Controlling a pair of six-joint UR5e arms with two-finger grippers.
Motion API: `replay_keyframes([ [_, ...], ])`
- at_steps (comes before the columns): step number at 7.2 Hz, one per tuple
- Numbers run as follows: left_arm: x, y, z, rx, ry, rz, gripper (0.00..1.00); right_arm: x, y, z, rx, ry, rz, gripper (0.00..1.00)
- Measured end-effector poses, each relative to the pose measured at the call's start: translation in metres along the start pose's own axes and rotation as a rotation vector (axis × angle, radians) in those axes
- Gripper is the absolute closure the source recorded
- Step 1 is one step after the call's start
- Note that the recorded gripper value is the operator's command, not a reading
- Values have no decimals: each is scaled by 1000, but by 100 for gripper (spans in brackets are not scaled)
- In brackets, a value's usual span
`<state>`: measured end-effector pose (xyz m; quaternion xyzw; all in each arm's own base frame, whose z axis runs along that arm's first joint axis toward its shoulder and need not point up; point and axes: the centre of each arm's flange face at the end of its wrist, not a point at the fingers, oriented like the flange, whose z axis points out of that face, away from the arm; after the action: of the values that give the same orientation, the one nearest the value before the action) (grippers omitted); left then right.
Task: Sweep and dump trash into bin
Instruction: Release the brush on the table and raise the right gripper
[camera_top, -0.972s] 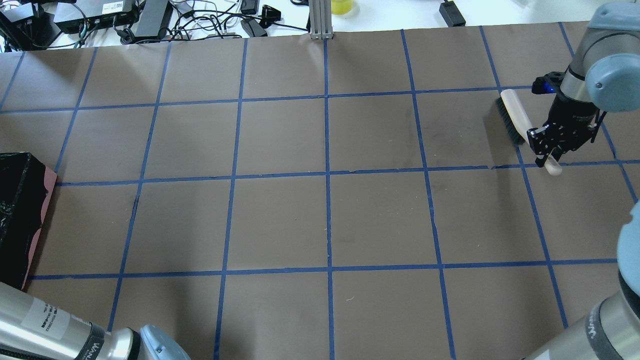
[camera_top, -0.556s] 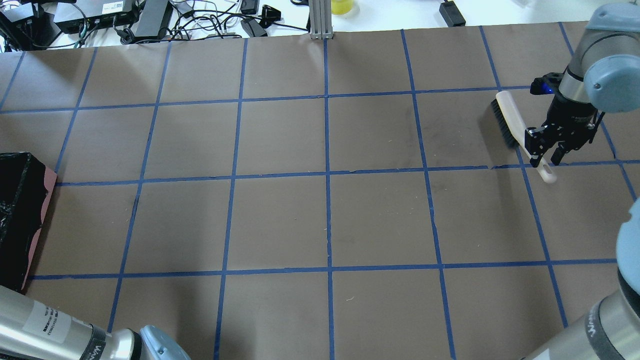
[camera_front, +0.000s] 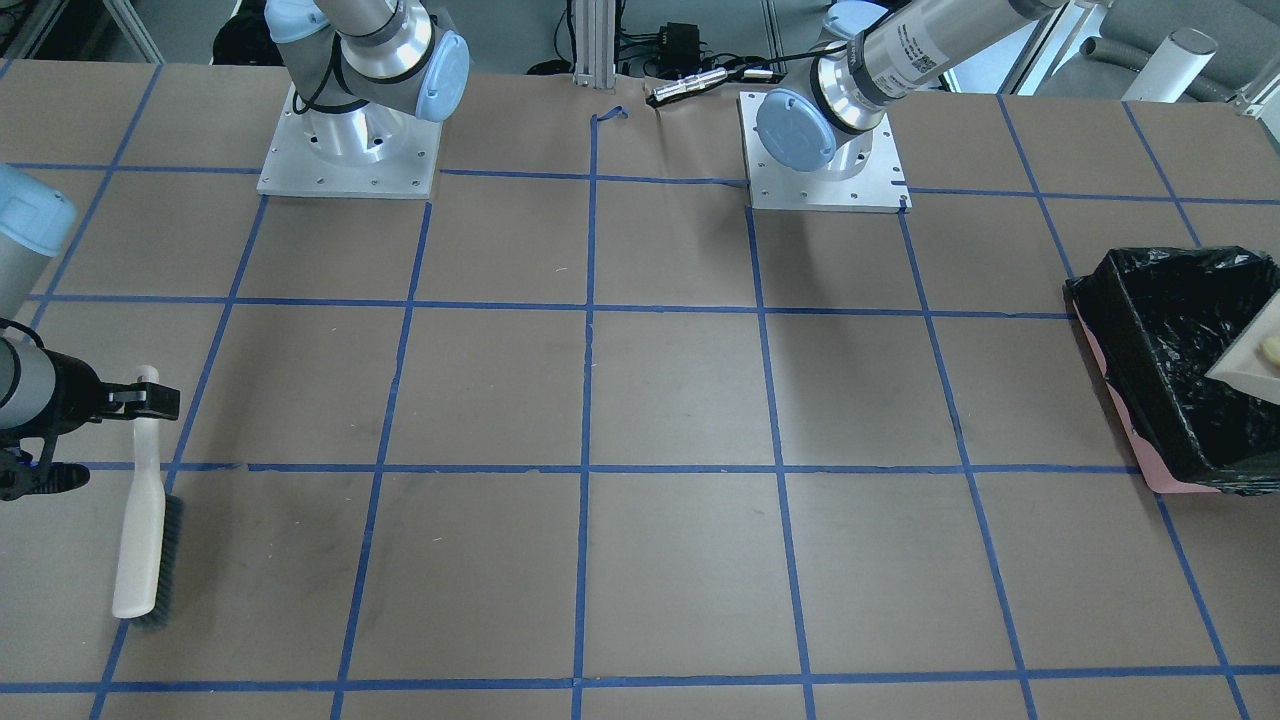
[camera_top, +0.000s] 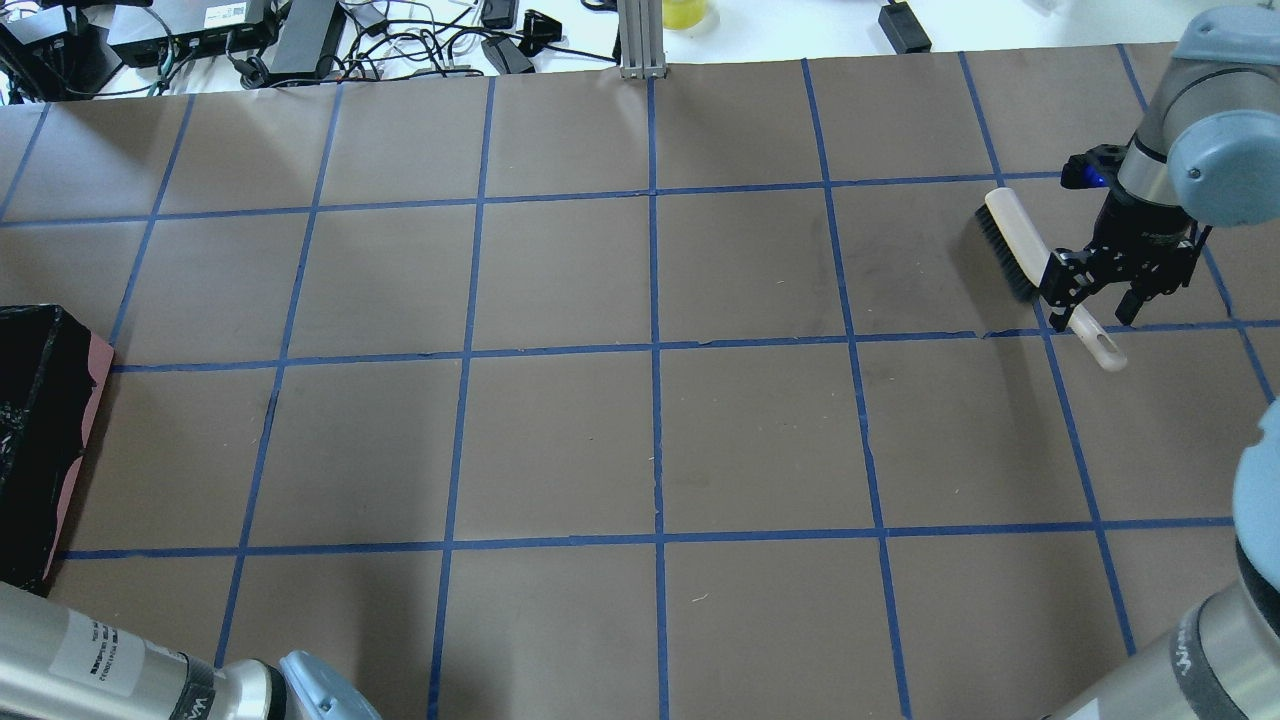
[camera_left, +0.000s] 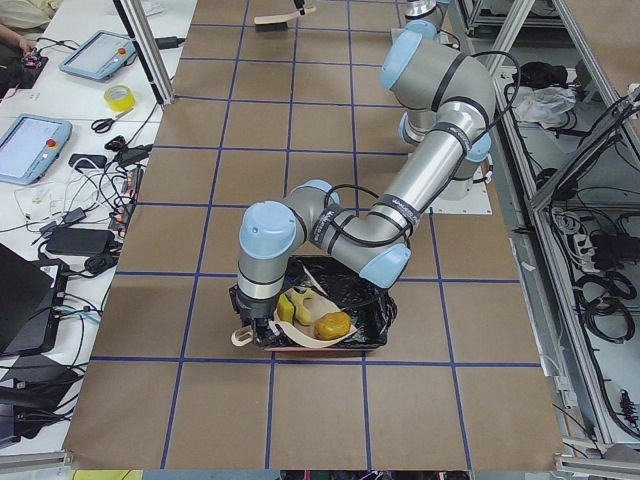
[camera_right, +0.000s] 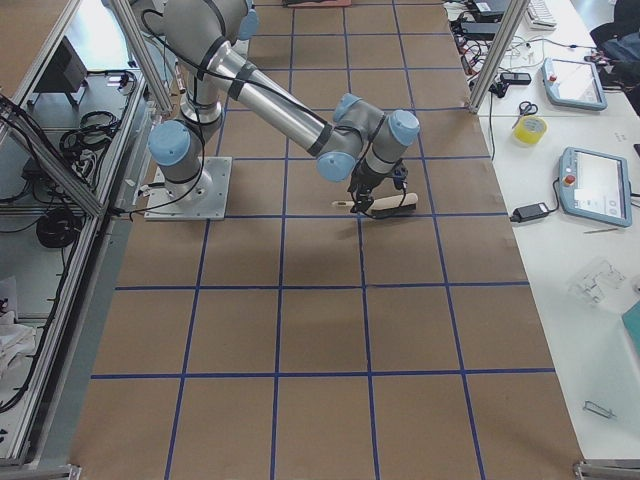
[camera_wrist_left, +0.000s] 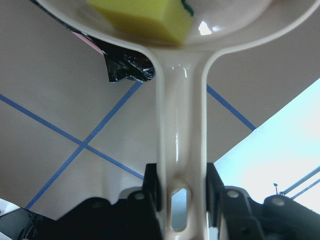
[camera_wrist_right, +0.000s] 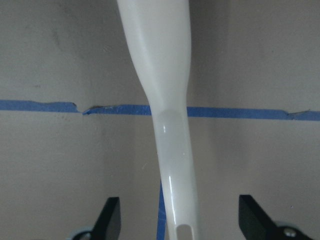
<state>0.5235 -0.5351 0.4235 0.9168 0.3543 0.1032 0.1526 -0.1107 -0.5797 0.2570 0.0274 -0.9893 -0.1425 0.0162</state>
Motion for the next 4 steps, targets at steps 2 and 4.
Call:
replay_keyframes([
  [2,-6,-28,-5,-46,10,11,100,-6,21,-57,91,20,9,2],
  [4,-10,-64,-8,-121,24,20,100,-22,64,-133,125,13,38,2],
])
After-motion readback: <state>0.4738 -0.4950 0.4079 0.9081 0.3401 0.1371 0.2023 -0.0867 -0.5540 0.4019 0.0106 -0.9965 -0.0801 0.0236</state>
